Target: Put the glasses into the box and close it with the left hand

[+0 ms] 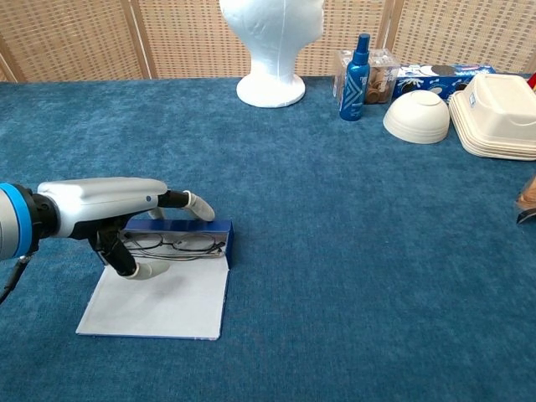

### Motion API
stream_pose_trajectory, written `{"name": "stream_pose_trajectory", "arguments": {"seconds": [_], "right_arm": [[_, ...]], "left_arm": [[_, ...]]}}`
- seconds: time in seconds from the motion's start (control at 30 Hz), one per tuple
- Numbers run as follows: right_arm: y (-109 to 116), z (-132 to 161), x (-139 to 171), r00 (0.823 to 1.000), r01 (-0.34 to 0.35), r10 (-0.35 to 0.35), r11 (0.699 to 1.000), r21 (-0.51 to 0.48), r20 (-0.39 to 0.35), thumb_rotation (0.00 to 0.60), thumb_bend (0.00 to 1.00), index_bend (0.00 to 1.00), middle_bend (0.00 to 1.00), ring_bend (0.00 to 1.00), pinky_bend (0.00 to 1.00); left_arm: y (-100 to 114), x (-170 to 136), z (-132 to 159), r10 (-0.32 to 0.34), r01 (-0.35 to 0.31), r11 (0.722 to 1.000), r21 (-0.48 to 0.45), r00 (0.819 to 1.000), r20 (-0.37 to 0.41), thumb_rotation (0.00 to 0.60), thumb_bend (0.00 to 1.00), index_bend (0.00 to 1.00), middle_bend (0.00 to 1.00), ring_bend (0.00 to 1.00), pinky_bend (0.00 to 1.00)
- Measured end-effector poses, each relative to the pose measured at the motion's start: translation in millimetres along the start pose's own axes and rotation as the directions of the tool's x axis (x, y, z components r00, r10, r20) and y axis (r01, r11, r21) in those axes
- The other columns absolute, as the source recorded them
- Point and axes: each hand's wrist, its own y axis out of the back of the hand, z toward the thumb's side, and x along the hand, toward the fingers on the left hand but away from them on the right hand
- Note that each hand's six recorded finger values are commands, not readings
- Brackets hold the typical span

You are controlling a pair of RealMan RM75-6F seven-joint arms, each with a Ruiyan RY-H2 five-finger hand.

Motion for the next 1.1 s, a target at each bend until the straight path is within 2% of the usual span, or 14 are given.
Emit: {"name": "stream_pose_trajectory", "arguments": {"seconds": [1.1], "right_arm": [[0, 0, 0, 1.000, 0.001, -0.001, 1.000, -0.008, -0.011, 0.580, 0.39, 0.04, 0.17, 0.13, 0.28]], "left_arm": [[-22, -20, 20, -0.027, 0.028, 1.000, -0.007, 0.997, 0.065, 0.600, 0.39, 0.14, 0.15, 0.07, 0.17]]}}
